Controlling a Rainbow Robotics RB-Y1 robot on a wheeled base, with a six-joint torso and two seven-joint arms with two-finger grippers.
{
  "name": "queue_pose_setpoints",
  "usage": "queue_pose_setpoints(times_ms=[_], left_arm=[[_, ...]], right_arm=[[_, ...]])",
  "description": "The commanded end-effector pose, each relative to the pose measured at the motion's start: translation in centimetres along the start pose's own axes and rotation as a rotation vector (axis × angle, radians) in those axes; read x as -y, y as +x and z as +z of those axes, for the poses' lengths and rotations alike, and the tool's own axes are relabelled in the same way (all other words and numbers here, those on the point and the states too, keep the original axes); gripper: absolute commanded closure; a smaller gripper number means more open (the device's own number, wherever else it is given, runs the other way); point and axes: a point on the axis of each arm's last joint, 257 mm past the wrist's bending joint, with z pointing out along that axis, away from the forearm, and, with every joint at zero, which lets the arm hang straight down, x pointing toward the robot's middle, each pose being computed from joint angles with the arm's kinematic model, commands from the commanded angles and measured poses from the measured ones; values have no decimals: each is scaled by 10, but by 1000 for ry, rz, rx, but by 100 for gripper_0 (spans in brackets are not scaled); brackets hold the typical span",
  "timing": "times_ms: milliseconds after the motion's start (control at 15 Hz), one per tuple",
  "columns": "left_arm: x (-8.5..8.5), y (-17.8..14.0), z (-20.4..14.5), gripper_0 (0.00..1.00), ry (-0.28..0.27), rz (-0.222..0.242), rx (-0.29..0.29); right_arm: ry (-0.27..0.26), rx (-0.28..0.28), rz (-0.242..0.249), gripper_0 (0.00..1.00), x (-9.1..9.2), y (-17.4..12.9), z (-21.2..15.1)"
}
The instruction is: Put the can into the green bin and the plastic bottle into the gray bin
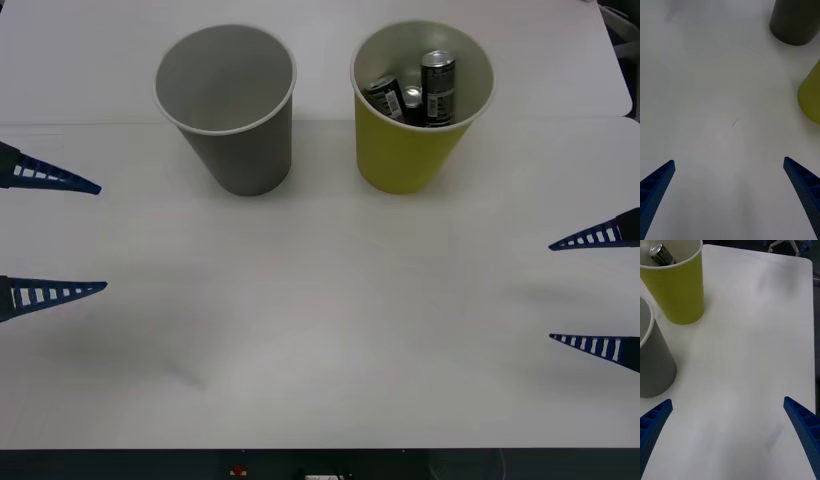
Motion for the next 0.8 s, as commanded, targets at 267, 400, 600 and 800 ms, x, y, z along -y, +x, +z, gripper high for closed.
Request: queue_pose_setpoints(times_ms=[267,400,600,800], left_arm=[[29,33,0,0,17,19,-6],[36,40,1,0,16,7,-3],[42,49,2,0,9,-4,-13],[46,54,1,0,9,3,-21]], right_arm=[[0,0,0,0,0,0,0],[0,0,0,0,0,0,0],[0,0,0,0,0,0,0],[0,0,0,0,0,0,0]])
